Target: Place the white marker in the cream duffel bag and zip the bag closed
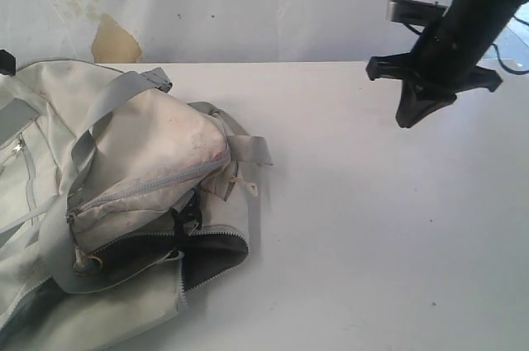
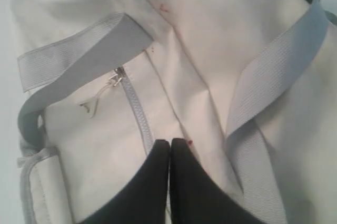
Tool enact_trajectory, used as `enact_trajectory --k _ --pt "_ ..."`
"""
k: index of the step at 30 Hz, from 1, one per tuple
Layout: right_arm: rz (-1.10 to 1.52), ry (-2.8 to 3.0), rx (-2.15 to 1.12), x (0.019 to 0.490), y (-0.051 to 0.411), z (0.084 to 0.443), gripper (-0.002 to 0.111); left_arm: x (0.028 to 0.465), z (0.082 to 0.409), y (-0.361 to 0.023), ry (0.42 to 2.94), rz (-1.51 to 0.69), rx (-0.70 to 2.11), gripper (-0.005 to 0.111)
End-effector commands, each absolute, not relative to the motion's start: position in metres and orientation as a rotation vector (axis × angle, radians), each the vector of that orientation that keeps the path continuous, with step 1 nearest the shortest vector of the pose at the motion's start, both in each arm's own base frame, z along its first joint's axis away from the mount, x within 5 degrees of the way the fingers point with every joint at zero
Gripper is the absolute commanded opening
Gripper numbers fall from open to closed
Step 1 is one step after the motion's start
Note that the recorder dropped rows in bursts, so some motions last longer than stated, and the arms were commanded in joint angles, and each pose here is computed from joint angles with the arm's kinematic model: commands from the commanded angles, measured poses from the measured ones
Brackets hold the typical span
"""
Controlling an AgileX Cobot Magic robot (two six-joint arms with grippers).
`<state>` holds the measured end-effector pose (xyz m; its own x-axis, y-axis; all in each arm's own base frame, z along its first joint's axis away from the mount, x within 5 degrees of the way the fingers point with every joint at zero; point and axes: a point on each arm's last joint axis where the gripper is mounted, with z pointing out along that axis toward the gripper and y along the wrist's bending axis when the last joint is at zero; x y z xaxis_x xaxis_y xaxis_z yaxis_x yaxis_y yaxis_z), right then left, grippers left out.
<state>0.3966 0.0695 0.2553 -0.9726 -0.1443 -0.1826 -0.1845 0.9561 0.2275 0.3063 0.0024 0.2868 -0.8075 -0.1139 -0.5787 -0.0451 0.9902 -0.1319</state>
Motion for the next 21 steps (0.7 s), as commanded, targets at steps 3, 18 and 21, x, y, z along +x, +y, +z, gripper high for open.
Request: enact_trajectory --k 3,18,21 --pt "0.258 2.852 -0.251 0.371 0.048 0.269 0.000 0.308 0.287 0.007 2.550 -0.084 -0.152 0.000" --pt "0.136 2.750 -0.174 0.315 0.005 0.260 0.000 0.324 0.282 0.007 2.628 -0.087 -0.160 0.000" --pt "0.108 2.738 -0.121 0.312 -0.008 0.259 0.000 0.323 0.282 0.008 2.631 -0.081 -0.157 0.000"
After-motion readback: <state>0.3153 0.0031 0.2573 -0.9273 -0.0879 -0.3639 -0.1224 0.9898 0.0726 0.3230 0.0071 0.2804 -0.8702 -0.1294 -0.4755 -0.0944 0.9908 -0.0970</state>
